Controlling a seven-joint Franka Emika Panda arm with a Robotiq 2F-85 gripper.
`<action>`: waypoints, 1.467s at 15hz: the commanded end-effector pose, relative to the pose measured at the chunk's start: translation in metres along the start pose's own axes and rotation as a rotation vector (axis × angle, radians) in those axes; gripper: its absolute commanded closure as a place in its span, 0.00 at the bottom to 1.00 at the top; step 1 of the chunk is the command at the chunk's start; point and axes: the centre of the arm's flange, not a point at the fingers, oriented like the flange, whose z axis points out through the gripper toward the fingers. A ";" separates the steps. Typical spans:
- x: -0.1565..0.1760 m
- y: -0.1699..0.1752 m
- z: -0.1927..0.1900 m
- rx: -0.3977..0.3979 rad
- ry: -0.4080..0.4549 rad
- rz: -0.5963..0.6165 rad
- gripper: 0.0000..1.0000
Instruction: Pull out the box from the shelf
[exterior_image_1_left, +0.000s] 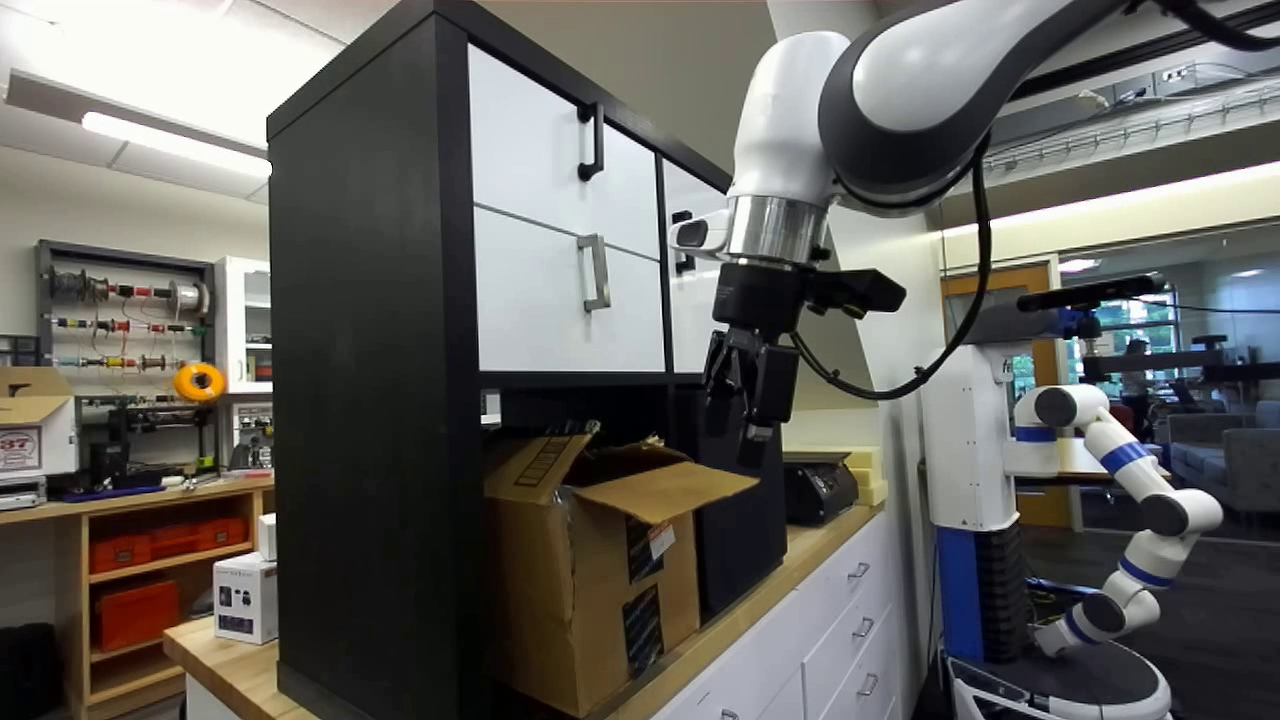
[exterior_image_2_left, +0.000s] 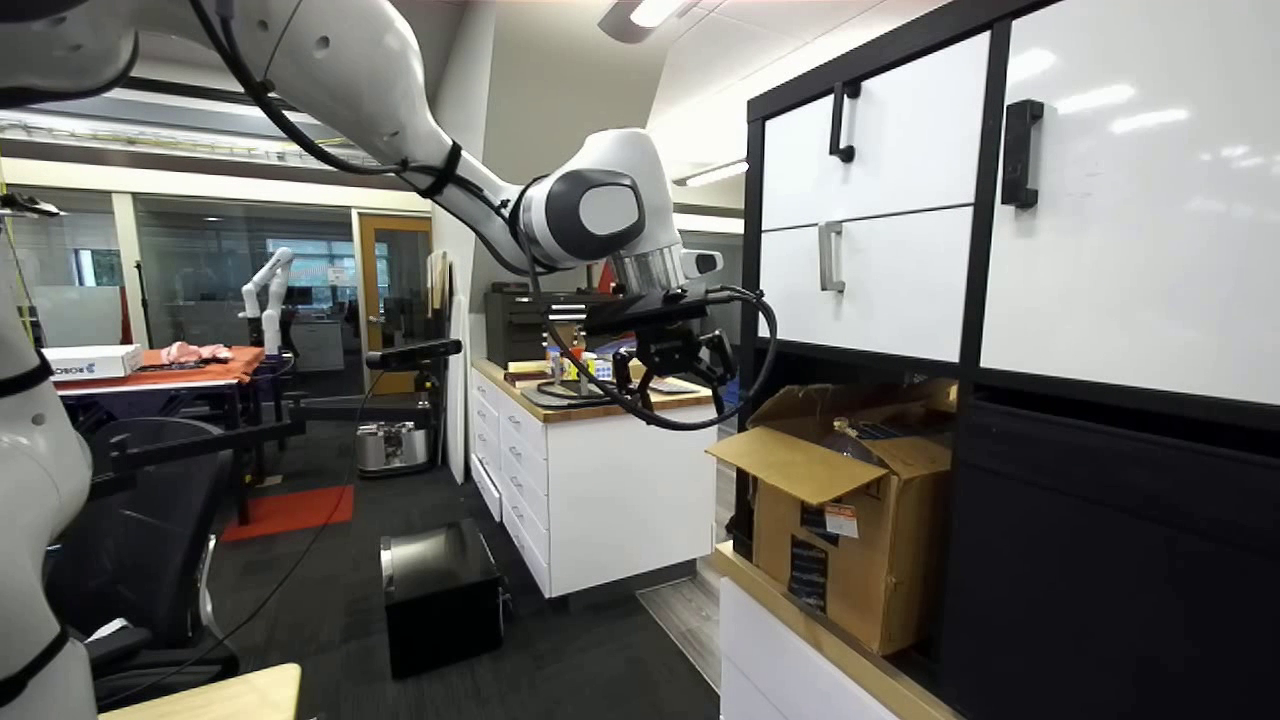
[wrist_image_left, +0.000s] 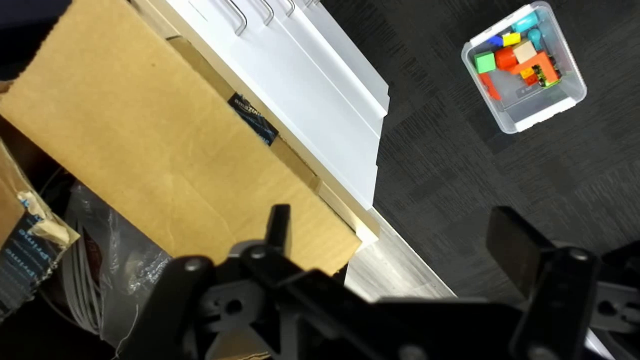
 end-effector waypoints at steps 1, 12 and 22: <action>0.004 0.008 0.007 -0.020 0.014 -0.004 0.00; 0.024 0.035 0.037 -0.054 0.089 -0.158 0.00; 0.026 0.071 0.040 -0.212 0.213 -0.328 0.00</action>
